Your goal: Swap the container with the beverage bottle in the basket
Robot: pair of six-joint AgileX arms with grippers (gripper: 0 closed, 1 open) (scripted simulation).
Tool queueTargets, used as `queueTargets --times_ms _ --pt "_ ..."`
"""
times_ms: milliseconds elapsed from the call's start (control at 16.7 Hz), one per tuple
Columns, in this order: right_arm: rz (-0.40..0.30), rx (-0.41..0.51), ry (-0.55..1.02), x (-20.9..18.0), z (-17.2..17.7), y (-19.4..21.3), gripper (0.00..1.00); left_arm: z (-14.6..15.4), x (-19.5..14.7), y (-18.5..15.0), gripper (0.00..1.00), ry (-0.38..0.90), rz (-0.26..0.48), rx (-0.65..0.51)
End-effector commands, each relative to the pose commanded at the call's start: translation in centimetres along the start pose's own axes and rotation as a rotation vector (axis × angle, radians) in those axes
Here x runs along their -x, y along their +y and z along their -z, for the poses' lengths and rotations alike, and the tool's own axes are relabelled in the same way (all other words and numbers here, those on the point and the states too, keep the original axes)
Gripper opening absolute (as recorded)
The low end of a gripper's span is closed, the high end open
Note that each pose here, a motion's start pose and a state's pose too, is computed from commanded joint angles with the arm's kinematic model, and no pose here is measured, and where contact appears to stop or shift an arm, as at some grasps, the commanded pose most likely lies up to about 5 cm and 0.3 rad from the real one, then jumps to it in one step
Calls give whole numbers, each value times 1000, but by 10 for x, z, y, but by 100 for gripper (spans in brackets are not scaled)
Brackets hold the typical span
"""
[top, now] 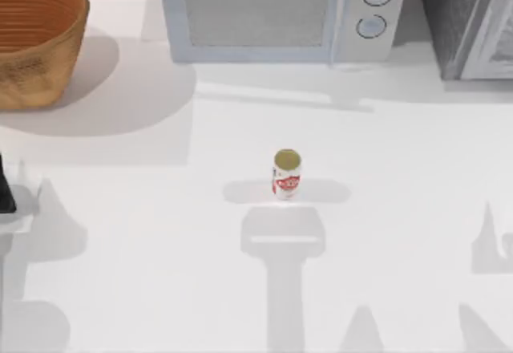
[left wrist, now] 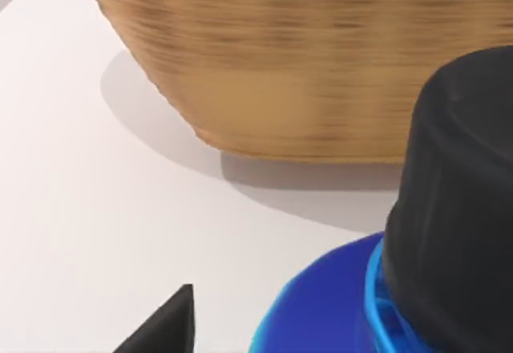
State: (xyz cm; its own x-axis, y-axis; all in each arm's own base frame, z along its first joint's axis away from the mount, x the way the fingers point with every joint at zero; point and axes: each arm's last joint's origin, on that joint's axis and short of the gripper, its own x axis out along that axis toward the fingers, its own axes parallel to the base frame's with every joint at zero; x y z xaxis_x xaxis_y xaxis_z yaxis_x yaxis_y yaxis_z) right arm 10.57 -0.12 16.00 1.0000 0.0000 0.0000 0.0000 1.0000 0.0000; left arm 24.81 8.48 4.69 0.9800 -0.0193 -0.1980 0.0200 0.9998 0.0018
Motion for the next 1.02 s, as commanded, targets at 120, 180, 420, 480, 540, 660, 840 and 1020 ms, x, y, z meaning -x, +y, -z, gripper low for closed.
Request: queueTargets --times_ms 120,180,420,480,540,660,840,1020 --pt "0 0 0 0 0 0 100 0 0 0 70 0 0 0" --pt "0 0 0 0 0 0 100 0 0 0 62 0 0 0" --pt "0 0 0 0 0 0 100 0 0 0 32 0 0 0" --pt "0 0 0 0 0 0 100 0 0 0 25 0 0 0" --pt "0 0 0 0 0 0 100 0 0 0 17 0 0 0" --pt "0 0 0 0 0 0 100 0 0 0 2 0 0 0" --pt "0 0 0 0 0 0 100 0 0 0 0 0 0 0" --pt "0 0 0 0 0 0 100 0 0 0 0 0 0 0"
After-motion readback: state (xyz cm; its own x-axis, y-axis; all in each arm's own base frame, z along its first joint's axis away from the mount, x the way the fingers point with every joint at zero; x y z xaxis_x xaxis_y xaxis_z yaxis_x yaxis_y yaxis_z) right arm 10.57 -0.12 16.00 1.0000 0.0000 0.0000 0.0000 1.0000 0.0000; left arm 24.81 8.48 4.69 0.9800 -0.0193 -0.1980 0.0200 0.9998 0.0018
